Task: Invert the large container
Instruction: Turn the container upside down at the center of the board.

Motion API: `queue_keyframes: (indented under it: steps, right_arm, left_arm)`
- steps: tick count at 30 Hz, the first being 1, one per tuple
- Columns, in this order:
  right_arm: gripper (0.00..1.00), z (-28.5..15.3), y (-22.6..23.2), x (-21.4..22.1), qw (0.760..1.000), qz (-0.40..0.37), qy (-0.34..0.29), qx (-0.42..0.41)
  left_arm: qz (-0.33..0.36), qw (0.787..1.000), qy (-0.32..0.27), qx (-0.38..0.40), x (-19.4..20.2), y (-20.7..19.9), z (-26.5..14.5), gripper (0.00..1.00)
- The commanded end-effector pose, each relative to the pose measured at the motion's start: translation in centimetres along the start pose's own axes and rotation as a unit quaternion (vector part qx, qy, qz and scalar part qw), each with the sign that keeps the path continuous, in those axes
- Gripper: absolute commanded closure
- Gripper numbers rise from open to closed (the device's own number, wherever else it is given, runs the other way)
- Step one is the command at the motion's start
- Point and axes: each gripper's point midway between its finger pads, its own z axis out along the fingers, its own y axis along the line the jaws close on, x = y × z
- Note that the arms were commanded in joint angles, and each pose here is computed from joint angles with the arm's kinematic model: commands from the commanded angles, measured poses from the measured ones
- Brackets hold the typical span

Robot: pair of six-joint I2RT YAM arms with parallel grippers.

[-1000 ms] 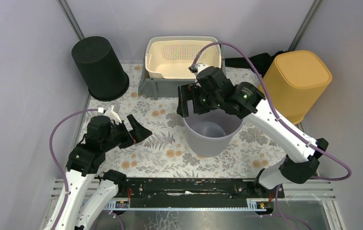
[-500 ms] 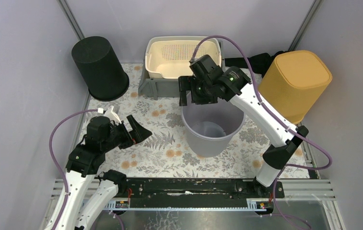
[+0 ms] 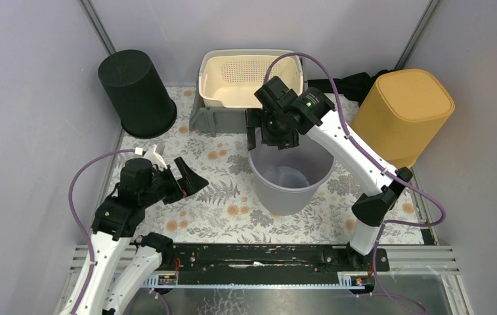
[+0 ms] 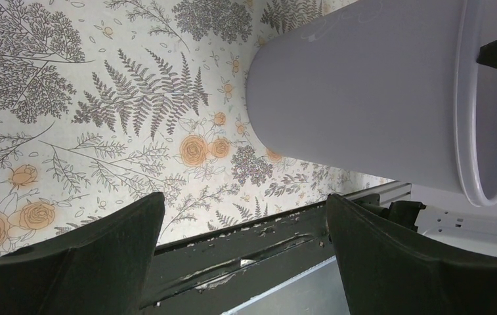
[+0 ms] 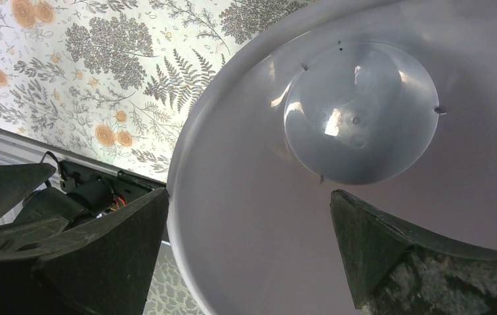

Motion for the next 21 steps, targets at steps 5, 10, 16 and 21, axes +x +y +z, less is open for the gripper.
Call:
queue_keyframes:
  steps: [5,10,16,21]
  right_arm:
    - [0.03,-0.6,0.8,0.0,1.0,0.027,0.013,-0.002]
    - [0.1,-0.6,1.5,0.5,0.999,0.036,0.03,-0.01]
    - [0.17,0.7,1.5,2.6,0.997,0.029,0.066,0.022]
    - [0.22,1.6,1.4,4.0,0.994,0.029,0.088,0.058]
  left_arm:
    - [0.01,1.0,0.002,0.012,0.2,-0.1,0.3,0.0]
    - [0.011,1.0,0.008,0.01,0.7,0.2,0.5,0.0]
    - [0.013,1.0,0.025,0.002,1.5,1.0,1.0,0.0]
    - [0.019,0.999,0.045,-0.003,2.5,1.7,1.2,0.0]
